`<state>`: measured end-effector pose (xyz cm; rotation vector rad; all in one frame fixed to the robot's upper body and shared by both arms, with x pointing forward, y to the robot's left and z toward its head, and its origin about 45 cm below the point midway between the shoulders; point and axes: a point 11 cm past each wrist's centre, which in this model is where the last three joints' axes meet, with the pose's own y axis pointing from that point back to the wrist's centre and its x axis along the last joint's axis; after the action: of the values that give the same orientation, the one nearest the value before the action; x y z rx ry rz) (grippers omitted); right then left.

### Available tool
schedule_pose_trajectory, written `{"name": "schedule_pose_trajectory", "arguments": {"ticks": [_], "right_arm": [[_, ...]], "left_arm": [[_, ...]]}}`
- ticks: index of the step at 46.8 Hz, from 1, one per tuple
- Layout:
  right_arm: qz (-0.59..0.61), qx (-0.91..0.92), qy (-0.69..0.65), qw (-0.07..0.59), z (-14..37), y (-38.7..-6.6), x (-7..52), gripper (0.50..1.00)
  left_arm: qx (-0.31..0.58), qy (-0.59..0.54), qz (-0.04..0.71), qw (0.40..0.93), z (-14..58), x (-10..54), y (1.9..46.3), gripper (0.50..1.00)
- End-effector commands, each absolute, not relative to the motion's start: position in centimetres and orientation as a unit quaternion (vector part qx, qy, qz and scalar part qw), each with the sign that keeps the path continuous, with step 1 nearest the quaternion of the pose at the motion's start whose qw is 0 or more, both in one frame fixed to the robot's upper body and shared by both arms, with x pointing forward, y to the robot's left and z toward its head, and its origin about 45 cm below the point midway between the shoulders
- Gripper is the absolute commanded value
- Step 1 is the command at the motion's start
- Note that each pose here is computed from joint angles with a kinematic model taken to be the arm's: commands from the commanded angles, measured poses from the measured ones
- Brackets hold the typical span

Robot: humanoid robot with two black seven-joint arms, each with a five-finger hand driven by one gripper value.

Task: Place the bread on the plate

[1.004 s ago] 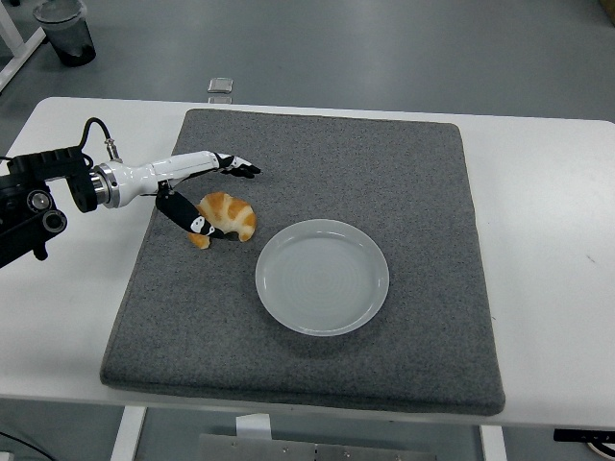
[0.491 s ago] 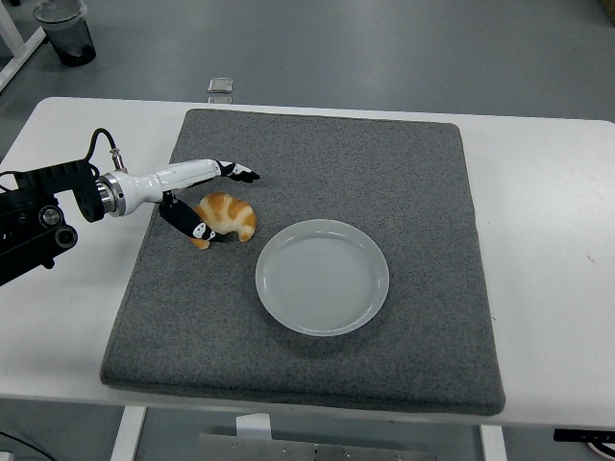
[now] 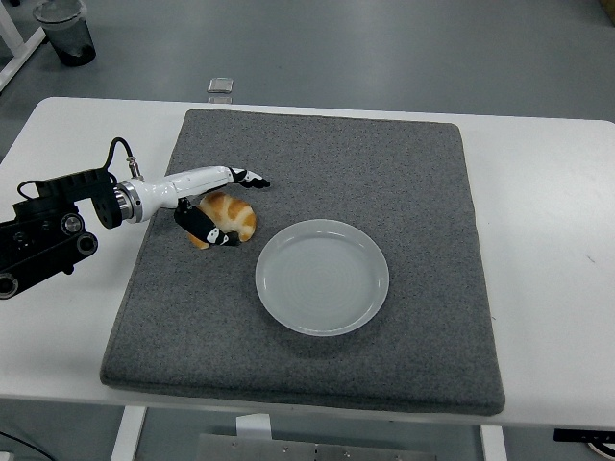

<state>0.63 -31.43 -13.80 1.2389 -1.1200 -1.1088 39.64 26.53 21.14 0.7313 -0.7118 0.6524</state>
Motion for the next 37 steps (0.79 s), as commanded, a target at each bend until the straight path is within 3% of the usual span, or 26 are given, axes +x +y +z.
{"name": "schedule_pose_trajectory", "arguments": {"ticks": [1,9,14,37], "right_arm": [[-0.466,0.521,-0.471,0.538,-13.80,-31.43,0.63,0.932],[-0.467,0.521,-0.470,0.538,-13.80,-31.38,0.62,0.930],[-0.466,0.521,-0.471,0.538,-13.80,-31.43,0.63,0.932],[-0.466,0.521,-0.471,0.538,-13.80,-31.43,0.63,0.930]], "left_arm": [[0.343,-0.335,0.307,0.822,21.15,39.65,26.51,0.939],[0.351,-0.349,0.301,0.815,21.13,39.71,26.60,0.891],[0.359,-0.359,0.294,0.810,20.98,39.68,26.72,0.825],[0.370,-0.392,0.281,0.794,21.11,39.78,26.70,0.780]]}}
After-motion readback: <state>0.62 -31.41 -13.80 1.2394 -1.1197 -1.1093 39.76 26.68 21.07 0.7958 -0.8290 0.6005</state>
